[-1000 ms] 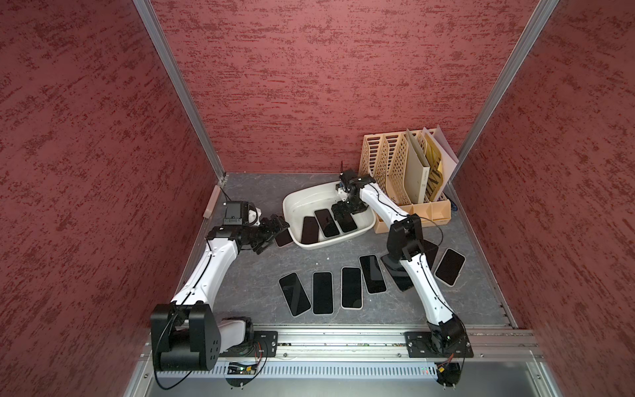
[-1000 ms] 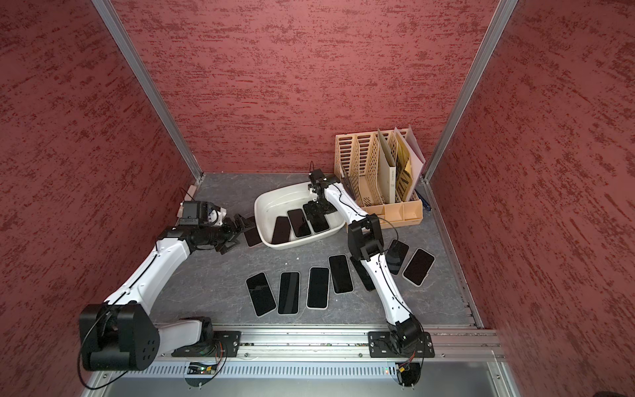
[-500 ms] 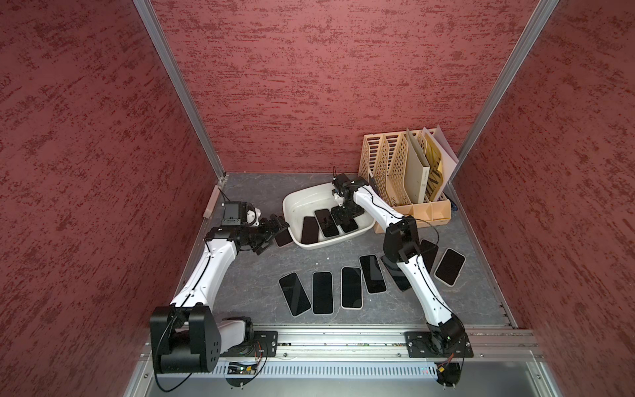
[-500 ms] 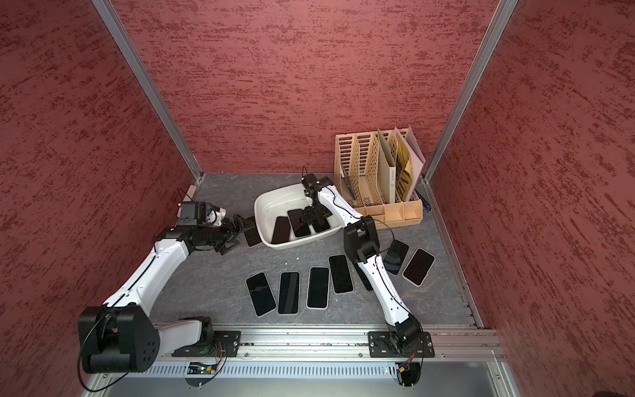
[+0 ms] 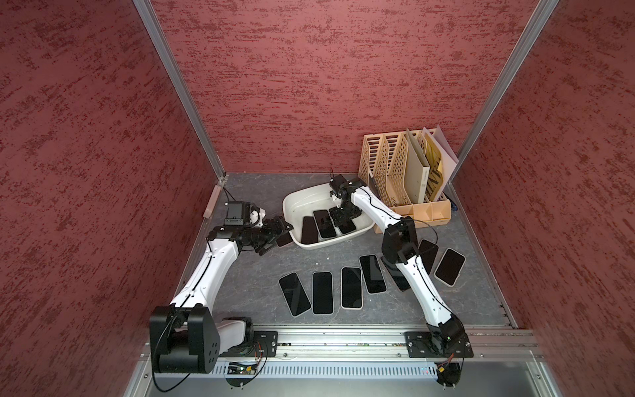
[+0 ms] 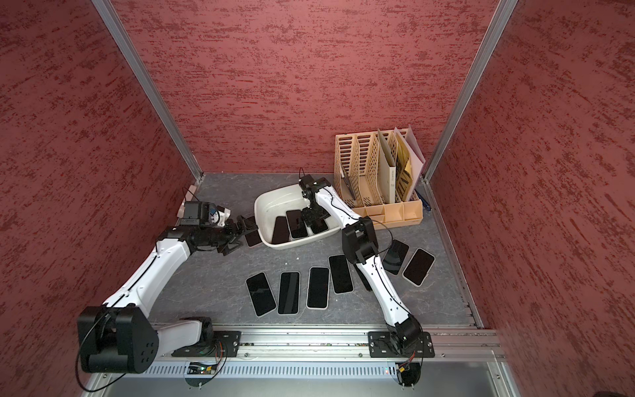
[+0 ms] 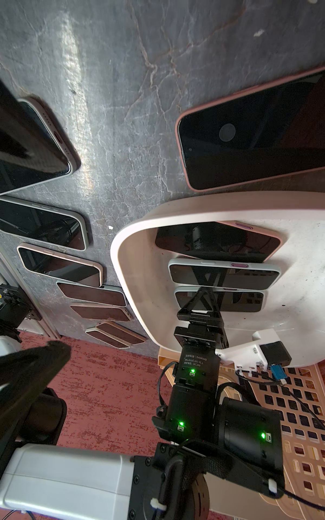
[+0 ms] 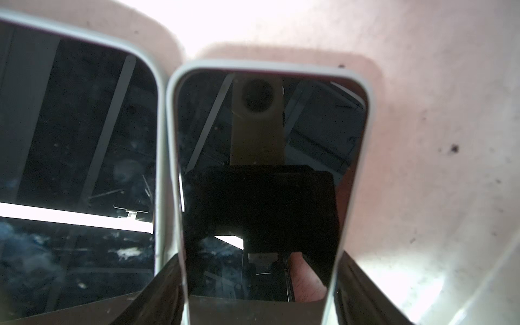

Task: Take the phone out of the storage box
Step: Pick up the phone from the storage box.

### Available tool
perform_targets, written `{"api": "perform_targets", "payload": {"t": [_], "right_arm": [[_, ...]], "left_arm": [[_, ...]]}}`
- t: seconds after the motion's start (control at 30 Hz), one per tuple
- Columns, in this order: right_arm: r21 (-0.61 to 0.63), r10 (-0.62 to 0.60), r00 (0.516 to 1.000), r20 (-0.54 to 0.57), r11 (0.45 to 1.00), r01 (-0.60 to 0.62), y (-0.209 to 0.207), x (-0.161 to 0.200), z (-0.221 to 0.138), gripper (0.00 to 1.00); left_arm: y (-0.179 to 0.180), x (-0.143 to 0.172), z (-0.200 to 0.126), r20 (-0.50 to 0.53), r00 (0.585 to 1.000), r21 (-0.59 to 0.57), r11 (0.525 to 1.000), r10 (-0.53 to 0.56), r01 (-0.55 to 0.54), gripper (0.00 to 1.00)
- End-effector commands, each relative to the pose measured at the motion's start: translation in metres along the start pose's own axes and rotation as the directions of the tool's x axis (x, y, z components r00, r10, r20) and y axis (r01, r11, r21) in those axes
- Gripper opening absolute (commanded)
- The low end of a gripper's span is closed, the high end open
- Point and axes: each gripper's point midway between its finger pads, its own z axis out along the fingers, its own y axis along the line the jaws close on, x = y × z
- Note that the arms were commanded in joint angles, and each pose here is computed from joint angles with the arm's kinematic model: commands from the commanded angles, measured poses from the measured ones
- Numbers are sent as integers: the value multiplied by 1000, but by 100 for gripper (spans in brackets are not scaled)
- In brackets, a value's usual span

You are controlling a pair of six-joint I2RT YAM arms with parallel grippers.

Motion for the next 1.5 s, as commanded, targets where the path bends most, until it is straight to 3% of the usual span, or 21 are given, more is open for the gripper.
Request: {"api": "perform_targets", "payload": {"t": [0.0, 0.1, 0.27, 0.63, 0.83, 1.03, 1.3, 1.37, 1.47], "right_arm": [[-9, 44, 979, -200, 999, -47, 4, 50, 37, 61], [-149, 154, 986, -67, 975, -163, 10, 20, 9, 61], [-390, 321, 944, 78, 881, -267, 15, -21, -36, 59], [-625, 431, 899, 78, 723, -293, 37, -39, -78, 58], [-738, 497, 865, 74, 611, -288, 55, -43, -121, 57], [-756, 465, 882, 79, 605, -251, 82, -24, -154, 57], [-740, 424, 899, 107, 638, -213, 107, -1, -184, 57], [-744, 418, 902, 108, 636, -206, 113, 1, -189, 57], [-751, 413, 905, 104, 629, -200, 122, 3, -194, 57]], "left_arm": [[-14, -4, -7, 20, 999, 32, 998, 46, -46, 100], [-18, -4, -6, 29, 998, 46, 997, 63, -64, 100], [-37, -3, -2, 44, 994, 115, 988, 100, -104, 100], [-80, 19, 49, -16, 966, 195, 949, 256, -248, 100], [-91, 21, 79, -59, 947, 142, 942, 316, -305, 99], [-104, 7, 93, -51, 943, 119, 939, 330, -322, 93], [-113, 6, 97, -55, 925, 103, 924, 375, -369, 82], [-116, 8, 99, -54, 924, 113, 921, 380, -372, 73], [-118, 11, 102, -60, 924, 124, 921, 378, -369, 51]]}}
